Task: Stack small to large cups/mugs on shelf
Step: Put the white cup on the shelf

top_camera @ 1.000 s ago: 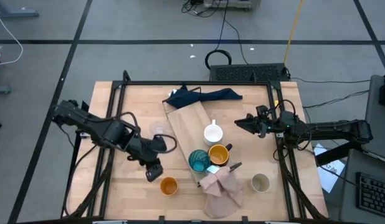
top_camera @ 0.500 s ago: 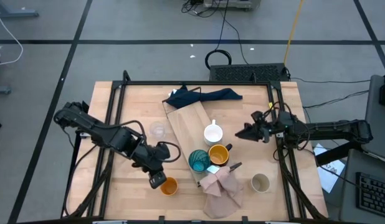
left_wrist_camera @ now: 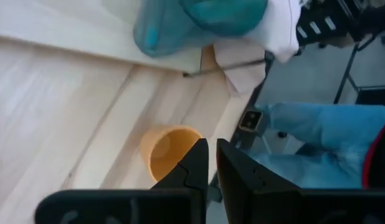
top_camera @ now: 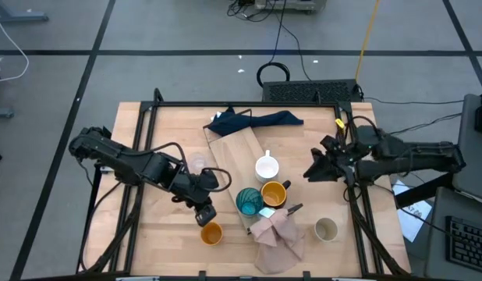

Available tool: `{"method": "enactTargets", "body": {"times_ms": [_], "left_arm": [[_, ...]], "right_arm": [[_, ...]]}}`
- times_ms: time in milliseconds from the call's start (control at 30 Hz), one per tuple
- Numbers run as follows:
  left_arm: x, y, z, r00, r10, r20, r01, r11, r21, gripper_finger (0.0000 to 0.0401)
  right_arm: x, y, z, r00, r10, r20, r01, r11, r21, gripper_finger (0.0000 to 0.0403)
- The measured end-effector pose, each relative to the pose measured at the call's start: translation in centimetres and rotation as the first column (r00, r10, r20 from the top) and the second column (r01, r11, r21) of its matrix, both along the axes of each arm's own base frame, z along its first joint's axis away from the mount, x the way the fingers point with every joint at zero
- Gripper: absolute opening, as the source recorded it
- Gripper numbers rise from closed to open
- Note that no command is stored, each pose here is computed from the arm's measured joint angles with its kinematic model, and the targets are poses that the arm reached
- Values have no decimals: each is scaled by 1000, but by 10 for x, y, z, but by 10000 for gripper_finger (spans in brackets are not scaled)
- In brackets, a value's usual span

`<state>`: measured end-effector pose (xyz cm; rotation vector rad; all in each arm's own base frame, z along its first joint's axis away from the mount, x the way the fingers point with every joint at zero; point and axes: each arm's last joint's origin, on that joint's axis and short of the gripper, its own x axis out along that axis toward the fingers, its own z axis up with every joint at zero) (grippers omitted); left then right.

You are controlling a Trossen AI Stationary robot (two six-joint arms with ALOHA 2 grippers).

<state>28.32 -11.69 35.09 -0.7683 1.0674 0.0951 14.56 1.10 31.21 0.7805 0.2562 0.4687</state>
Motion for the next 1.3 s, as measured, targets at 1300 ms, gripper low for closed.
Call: {"method": "enactTargets", "body": {"times_ms": [1300], "left_arm": [[15,18,7,968,-185,170,161,976,147,31]], "right_arm": [[22,117,-47,441,-77,-894,-541,772,-334,102]]}}
